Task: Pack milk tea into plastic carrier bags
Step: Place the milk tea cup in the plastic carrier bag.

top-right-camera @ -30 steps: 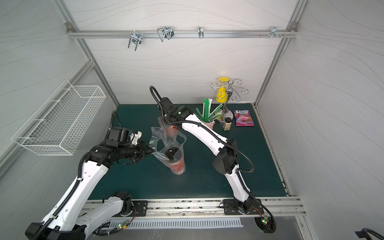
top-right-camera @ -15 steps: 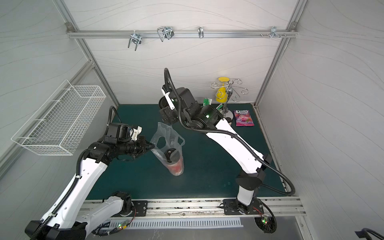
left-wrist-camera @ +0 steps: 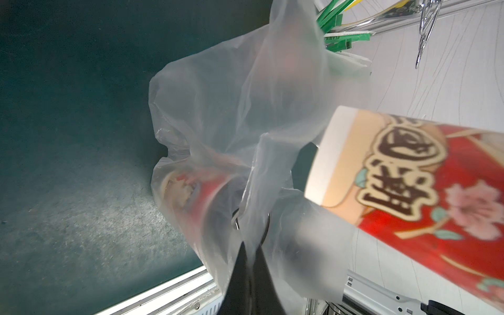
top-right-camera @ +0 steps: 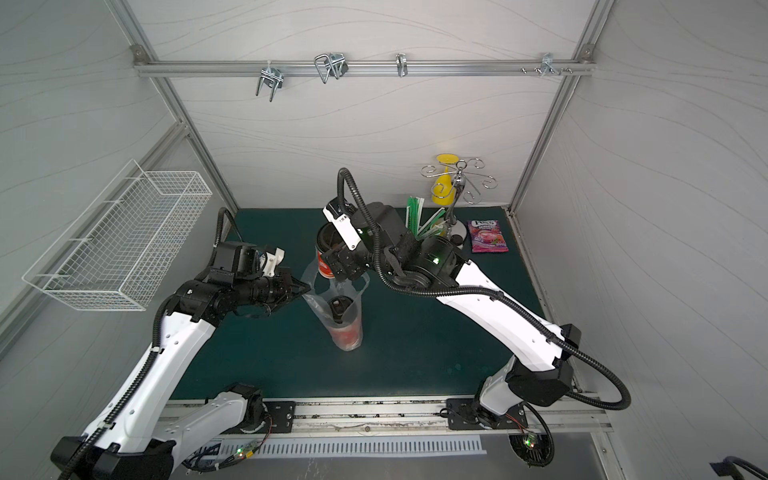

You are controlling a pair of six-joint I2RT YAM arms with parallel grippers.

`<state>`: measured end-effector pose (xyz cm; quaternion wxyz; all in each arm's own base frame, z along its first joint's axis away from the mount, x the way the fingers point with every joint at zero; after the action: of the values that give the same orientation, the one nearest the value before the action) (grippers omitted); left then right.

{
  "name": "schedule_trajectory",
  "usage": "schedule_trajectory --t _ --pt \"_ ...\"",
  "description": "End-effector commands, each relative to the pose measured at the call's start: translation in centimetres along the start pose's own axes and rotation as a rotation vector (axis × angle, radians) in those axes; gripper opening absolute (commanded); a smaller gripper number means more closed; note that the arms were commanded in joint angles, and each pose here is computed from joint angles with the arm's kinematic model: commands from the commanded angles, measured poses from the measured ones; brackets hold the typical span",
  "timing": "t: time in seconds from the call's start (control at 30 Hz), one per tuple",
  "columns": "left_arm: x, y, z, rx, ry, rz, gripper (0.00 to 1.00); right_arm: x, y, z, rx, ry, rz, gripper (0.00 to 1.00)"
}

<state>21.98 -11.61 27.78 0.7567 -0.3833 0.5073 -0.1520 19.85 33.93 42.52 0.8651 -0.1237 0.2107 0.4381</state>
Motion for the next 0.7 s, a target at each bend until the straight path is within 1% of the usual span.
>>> schedule_trajectory --t 0.0,0.3,0.53,0.67 --pt "-1.1 -1.5 0.5 0.039 -0.033 -0.048 0.0 0.6 -0.2 0.1 0.008 -0.017 -0.01 0.87" --pt "-0.9 -1.2 0.4 0.042 -0.032 -0.039 0.0 4.9 -1.9 -1.7 0.019 0.052 -0.071 0.87" --pt "-0.9 -1.1 0.4 0.042 -0.033 -0.037 0.0 6.8 -2.7 -3.1 0.007 0.104 -0.115 0.87" --pt "-0.8 -1.1 0.5 0.038 -0.036 -0.042 0.0 7.5 -1.9 -3.4 0.011 0.096 -0.069 0.87"
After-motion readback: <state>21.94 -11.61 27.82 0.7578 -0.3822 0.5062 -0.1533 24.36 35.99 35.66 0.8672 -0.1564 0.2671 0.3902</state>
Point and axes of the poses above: each gripper's point midway between its finger pads, its own x axis out along the fingers, its own y axis along the line the jaws close on, z = x × y, the point moved 4 cm from there along -x, back along the fingers, and after that the axes turned 2 degrees about -x, right-handed, at the moved point
